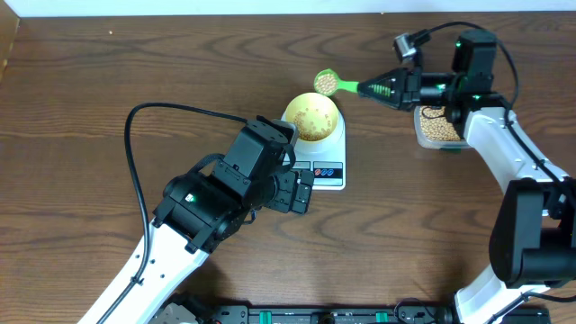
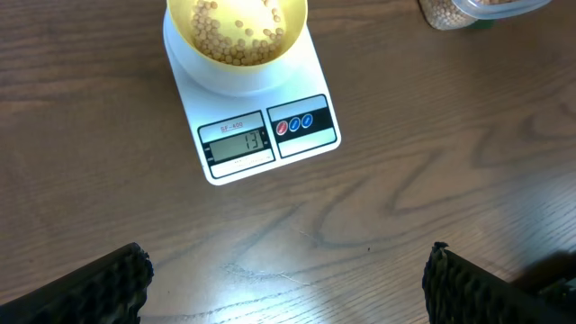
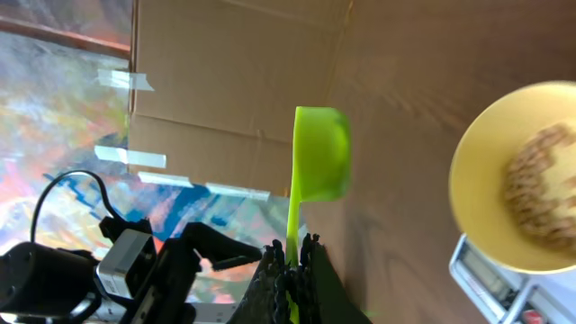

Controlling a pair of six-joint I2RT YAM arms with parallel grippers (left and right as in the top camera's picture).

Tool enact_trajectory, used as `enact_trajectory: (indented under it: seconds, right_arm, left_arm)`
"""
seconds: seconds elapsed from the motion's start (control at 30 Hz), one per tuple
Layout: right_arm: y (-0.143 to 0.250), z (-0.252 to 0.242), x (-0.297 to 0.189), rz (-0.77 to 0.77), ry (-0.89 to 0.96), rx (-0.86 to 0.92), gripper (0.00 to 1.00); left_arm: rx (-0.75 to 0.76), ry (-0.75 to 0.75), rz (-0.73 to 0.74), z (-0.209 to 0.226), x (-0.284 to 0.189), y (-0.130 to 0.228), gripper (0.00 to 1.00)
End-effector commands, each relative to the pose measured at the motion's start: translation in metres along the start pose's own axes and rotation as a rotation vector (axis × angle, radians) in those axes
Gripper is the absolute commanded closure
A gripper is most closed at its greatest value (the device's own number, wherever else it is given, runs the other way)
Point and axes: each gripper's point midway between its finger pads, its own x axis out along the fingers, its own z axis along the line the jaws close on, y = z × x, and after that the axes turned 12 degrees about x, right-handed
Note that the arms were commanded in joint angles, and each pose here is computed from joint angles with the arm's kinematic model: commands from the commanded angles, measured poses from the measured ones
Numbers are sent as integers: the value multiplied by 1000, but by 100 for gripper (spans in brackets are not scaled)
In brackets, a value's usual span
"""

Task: Scoop item into bowl and weigh 50g on scale
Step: 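Lift the filled scoop and carry it over the yellow bowl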

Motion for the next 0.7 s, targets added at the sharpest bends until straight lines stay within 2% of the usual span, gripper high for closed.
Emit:
enact_trajectory:
  seconds: [0.0, 0.53, 0.67]
  right_arm:
    - [6, 6, 6, 36, -16, 49, 99]
    - [-1, -4, 22, -15, 48, -87, 99]
    - [2, -20, 28, -30, 107, -97, 98]
  left_arm:
    - [0, -1, -17, 0, -5, -5, 2]
    - [0, -1, -17, 0, -5, -5, 2]
    - [0, -1, -17, 0, -5, -5, 2]
